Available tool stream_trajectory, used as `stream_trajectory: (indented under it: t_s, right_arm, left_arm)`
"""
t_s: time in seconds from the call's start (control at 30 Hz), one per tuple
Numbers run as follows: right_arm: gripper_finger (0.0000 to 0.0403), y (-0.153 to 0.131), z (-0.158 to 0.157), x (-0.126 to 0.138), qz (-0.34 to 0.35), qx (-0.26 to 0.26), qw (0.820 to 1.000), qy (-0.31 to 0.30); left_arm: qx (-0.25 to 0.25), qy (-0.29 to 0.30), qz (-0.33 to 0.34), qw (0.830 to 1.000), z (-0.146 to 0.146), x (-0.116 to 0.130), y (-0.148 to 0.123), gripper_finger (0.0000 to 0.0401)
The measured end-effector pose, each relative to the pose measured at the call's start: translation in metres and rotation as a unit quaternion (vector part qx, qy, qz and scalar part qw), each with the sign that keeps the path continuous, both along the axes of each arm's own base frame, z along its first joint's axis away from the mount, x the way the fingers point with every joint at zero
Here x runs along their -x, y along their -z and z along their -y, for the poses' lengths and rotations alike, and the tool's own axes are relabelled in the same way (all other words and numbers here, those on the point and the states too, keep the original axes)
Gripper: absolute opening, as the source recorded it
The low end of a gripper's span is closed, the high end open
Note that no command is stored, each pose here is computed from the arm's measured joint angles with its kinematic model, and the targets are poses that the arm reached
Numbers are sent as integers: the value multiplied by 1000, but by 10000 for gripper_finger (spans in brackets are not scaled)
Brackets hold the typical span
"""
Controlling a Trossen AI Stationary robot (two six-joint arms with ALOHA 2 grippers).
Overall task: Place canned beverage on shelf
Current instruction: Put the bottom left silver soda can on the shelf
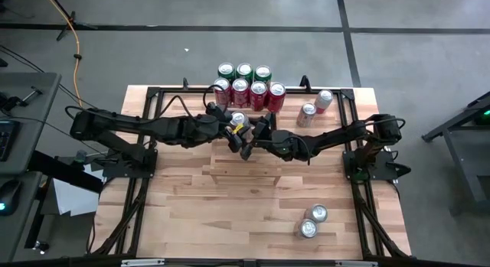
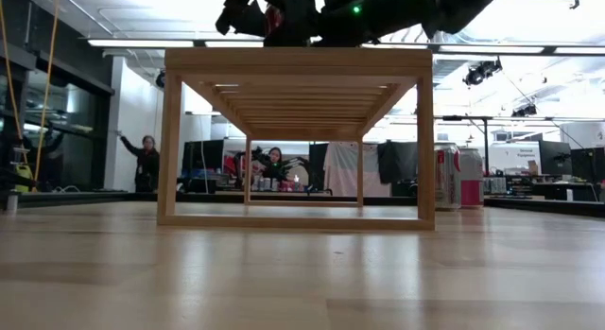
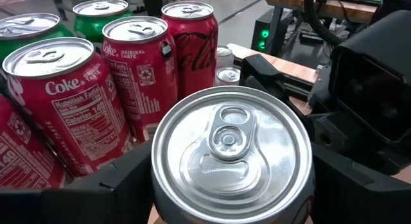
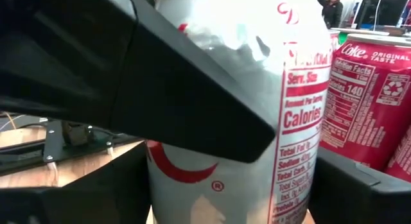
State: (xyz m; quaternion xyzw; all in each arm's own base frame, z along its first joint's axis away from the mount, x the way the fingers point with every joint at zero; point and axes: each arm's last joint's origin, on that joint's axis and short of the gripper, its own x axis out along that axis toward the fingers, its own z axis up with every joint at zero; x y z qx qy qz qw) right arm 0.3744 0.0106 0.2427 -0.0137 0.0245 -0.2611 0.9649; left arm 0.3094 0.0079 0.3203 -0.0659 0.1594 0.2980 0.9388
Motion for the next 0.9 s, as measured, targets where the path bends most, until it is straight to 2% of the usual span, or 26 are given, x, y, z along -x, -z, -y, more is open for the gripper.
stream_trajectory:
  t_s: [0.17,0.3,0.43,0.7,0.77,0.9]
  right_arm:
    - [332,-2,0,1,3,-3,1000,-2]
    - [337,-9,-1,5,6,-3,1000,-5]
    - [338,-23,-3,14,-3,-2,1000,-12]
    - [340,-60,-14,47,-17,-3,999,-30]
    - [340,-69,-16,54,-7,-5,999,-33]
    - [341,-81,-20,65,7,-5,999,-41]
  left_arm:
    - [-13,-9,-17,1000,-1,3,1,289]
    - [-21,-31,-39,999,-3,13,-1,289]
    - [-18,-35,-34,999,-4,26,-11,289]
    - [-16,67,-12,998,-5,67,-45,289]
    - [-3,120,-5,993,-11,72,-49,289]
    - [26,232,0,972,-29,75,-50,289]
